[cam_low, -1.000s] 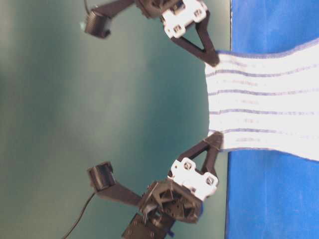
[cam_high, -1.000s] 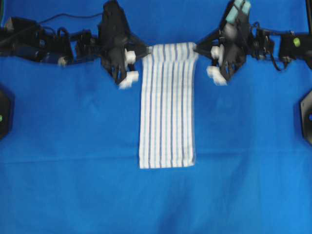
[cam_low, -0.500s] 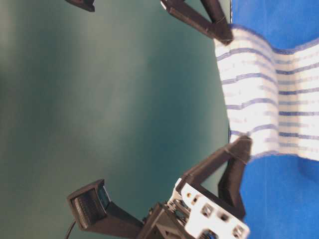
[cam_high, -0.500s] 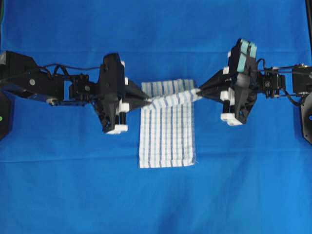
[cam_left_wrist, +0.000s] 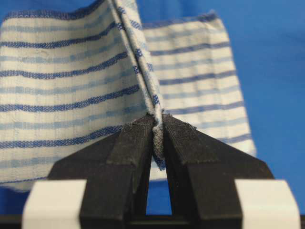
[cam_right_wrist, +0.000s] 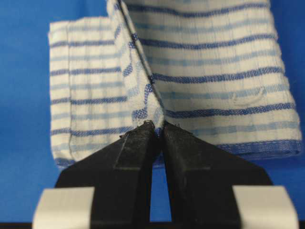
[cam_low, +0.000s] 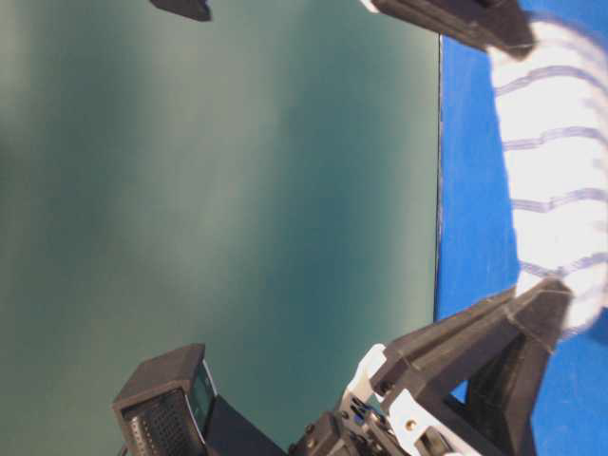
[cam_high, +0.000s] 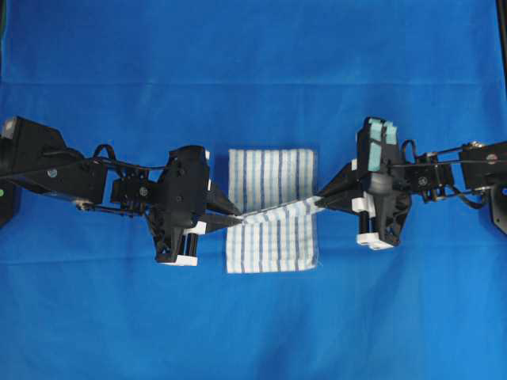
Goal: Fold the blue towel.
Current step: 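Pull the far end toward the near end, folding the strip in half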
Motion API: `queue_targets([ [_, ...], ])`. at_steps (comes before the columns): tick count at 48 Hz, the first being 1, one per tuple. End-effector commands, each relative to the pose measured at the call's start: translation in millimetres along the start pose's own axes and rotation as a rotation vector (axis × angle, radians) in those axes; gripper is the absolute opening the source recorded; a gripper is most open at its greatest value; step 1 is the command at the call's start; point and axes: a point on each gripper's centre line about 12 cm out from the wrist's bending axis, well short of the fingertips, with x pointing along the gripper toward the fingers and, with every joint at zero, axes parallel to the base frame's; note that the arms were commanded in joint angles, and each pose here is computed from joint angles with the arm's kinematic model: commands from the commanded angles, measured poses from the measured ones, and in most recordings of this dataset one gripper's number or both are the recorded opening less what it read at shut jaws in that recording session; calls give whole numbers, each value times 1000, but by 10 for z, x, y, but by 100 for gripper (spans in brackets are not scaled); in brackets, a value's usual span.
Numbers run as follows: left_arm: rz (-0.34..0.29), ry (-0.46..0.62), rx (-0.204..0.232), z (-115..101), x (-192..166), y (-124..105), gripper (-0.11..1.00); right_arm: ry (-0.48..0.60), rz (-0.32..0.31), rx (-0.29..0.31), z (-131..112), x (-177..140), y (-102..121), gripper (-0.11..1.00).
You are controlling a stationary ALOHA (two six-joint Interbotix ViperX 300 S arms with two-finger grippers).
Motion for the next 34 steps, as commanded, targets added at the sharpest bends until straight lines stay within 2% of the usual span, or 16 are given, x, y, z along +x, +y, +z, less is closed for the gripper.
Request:
queue_targets([
  [1, -26, -7, 4, 50, -4, -124, 5, 5, 10, 8, 1, 28, 48, 9],
  [13, -53, 23, -2, -37, 110, -266, 5, 47, 34, 2, -79, 150, 179, 9],
  [34, -53, 37, -1, -85, 174, -272, 5, 80, 27, -1, -127, 289, 178, 9],
])
